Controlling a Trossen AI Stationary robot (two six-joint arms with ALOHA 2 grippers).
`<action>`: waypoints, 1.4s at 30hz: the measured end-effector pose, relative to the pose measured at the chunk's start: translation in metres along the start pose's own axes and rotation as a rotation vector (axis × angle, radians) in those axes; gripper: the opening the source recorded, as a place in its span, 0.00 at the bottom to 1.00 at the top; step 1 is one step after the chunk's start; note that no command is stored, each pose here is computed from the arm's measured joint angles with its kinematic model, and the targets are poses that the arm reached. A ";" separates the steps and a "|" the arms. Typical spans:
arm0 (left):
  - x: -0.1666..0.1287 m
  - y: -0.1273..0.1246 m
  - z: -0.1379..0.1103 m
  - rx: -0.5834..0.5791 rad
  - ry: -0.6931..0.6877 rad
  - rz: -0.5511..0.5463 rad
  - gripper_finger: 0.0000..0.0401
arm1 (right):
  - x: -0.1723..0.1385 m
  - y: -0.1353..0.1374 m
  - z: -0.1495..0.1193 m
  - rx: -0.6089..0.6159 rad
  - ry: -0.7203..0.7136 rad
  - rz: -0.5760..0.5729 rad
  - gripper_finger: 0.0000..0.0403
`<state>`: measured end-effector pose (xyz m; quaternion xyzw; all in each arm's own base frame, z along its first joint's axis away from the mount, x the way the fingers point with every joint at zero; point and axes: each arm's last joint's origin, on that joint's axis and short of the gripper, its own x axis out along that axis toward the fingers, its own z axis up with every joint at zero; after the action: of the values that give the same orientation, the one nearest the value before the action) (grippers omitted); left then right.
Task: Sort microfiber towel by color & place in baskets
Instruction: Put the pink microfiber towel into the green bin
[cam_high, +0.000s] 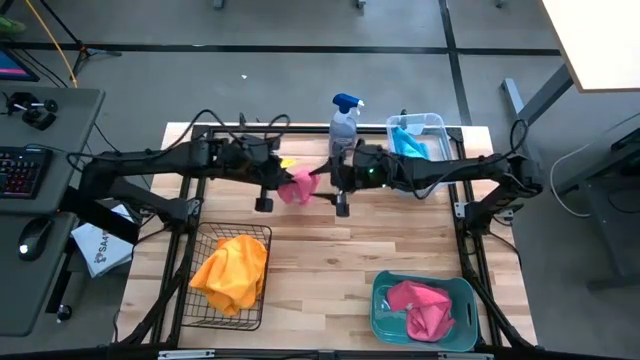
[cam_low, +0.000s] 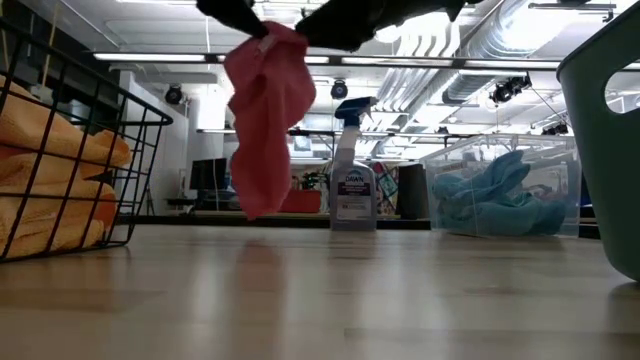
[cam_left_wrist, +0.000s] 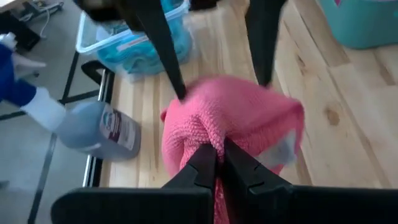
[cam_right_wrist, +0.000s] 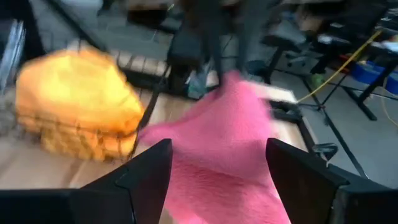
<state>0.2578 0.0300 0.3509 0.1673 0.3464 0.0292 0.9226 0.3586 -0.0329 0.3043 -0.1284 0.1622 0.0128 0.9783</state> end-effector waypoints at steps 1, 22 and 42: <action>0.004 0.000 0.003 0.015 0.005 -0.004 0.00 | 0.003 0.002 -0.003 -0.008 0.022 -0.002 0.64; -0.007 0.006 0.037 -0.050 -0.037 0.082 0.16 | -0.005 0.008 -0.001 0.091 0.074 -0.032 0.01; -0.027 0.000 -0.071 -0.699 -0.115 0.216 0.46 | -0.170 0.066 0.039 0.649 0.274 0.559 0.00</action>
<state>0.1912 0.0456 0.3181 -0.1210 0.2433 0.2335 0.9336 0.2057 0.0433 0.3777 0.2333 0.3145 0.2080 0.8963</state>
